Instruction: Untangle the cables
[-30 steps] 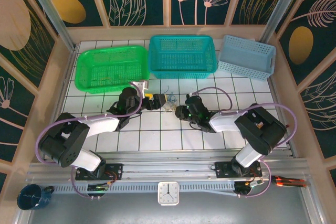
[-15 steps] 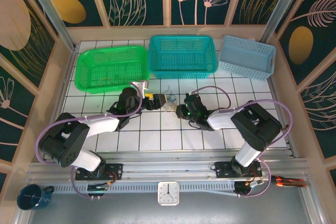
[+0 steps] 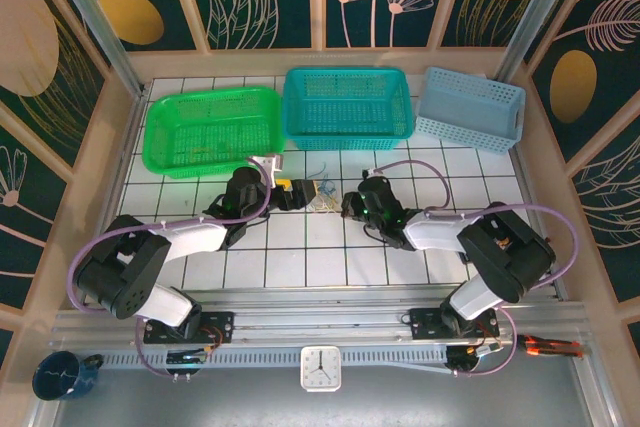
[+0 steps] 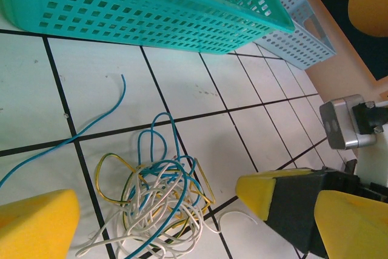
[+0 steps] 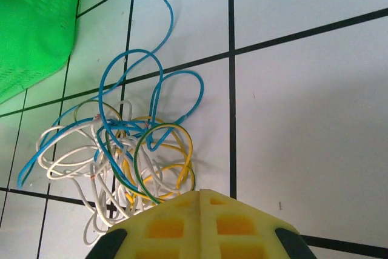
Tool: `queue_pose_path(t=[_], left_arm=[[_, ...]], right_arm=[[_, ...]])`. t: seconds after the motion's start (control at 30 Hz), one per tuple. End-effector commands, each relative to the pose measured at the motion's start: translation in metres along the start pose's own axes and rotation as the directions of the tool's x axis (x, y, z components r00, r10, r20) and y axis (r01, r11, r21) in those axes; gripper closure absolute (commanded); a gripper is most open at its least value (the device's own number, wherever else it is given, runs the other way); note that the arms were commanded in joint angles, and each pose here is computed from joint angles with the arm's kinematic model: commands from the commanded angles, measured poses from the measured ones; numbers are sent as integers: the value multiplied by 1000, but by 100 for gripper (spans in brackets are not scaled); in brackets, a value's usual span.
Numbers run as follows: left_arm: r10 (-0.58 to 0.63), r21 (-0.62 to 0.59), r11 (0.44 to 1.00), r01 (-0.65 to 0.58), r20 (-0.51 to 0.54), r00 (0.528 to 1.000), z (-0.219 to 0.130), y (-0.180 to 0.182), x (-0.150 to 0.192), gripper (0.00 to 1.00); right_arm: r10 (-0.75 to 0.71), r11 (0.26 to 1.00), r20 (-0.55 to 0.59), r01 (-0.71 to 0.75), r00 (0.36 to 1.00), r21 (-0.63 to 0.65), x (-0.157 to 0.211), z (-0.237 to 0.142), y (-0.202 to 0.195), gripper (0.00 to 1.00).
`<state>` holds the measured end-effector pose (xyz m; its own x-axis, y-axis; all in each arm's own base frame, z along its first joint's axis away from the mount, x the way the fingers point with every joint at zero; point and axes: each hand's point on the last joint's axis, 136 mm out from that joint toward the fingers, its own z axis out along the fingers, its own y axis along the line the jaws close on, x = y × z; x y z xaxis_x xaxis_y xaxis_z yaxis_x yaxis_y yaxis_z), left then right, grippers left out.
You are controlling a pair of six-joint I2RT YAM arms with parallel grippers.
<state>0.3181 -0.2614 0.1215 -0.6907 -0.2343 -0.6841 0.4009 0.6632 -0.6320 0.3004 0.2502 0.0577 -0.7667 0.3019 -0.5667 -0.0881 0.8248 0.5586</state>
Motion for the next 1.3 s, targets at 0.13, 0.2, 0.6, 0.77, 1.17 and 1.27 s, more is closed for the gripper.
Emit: queue_pose_path(t=[0.13,0.2,0.6,0.77,1.17,1.27], left_arm=[[14,20,1000,-14,28,1000,-2,-6,-6,1],[15,19,1000,-16,30,999,-3,-6,-6,1],[16,20,1000,-17,27,1000,-2,-6,-5,1],[32,16,999,-32,18,999,-2,-6,-4,1],[165,-85,982,-171,-79,983,15,-13,5,1],[208,-168,959,-230,-136,969,26,-8,10,1]], right_arm=[[-26,999,-40,27,999,23,4,13,-4,71],[-24,999,-48,25,999,19,6,16,-3,70],[-13,1000,-92,11,996,-25,17,29,2,100],[-16,999,-47,14,999,-45,2,15,11,100],[-7,999,60,9,998,-38,-26,-31,14,100],[7,1000,52,-7,999,-14,-19,-35,3,95]])
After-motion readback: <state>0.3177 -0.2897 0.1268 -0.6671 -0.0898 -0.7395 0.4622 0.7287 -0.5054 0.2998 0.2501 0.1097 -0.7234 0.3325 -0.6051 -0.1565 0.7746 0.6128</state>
